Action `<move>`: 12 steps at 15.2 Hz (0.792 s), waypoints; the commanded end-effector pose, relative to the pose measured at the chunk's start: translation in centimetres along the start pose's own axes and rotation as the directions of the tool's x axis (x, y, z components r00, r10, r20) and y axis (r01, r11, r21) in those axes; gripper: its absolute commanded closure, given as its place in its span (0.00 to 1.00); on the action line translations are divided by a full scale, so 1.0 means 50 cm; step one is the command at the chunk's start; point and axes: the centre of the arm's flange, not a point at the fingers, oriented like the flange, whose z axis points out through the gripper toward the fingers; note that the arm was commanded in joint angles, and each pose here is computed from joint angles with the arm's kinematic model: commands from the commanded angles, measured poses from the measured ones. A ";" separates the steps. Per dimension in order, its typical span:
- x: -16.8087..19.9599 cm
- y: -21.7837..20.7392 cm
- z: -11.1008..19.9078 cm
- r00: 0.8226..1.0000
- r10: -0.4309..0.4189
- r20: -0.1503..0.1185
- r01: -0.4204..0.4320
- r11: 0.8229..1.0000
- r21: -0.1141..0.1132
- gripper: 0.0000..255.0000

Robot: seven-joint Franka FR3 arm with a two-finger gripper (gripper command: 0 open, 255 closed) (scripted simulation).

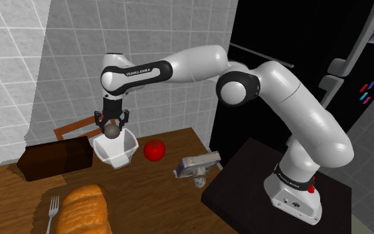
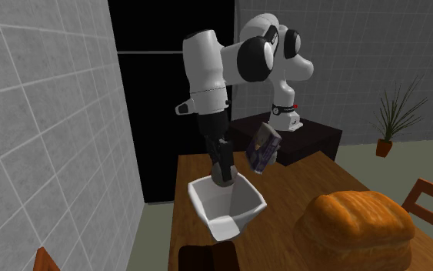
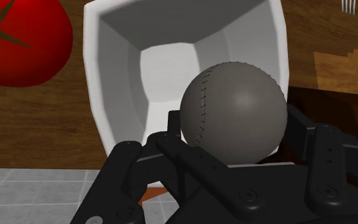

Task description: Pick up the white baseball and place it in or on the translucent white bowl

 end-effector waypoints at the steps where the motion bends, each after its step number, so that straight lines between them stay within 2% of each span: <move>1: 0.000 0.006 0.021 1.000 0.000 0.000 0.000 1.000 0.000 1.00; 5: 0.004 0.016 0.063 1.000 0.000 0.000 0.000 1.000 0.000 1.00; 12: 0.004 0.016 0.063 1.000 0.000 0.000 0.000 1.000 0.000 1.00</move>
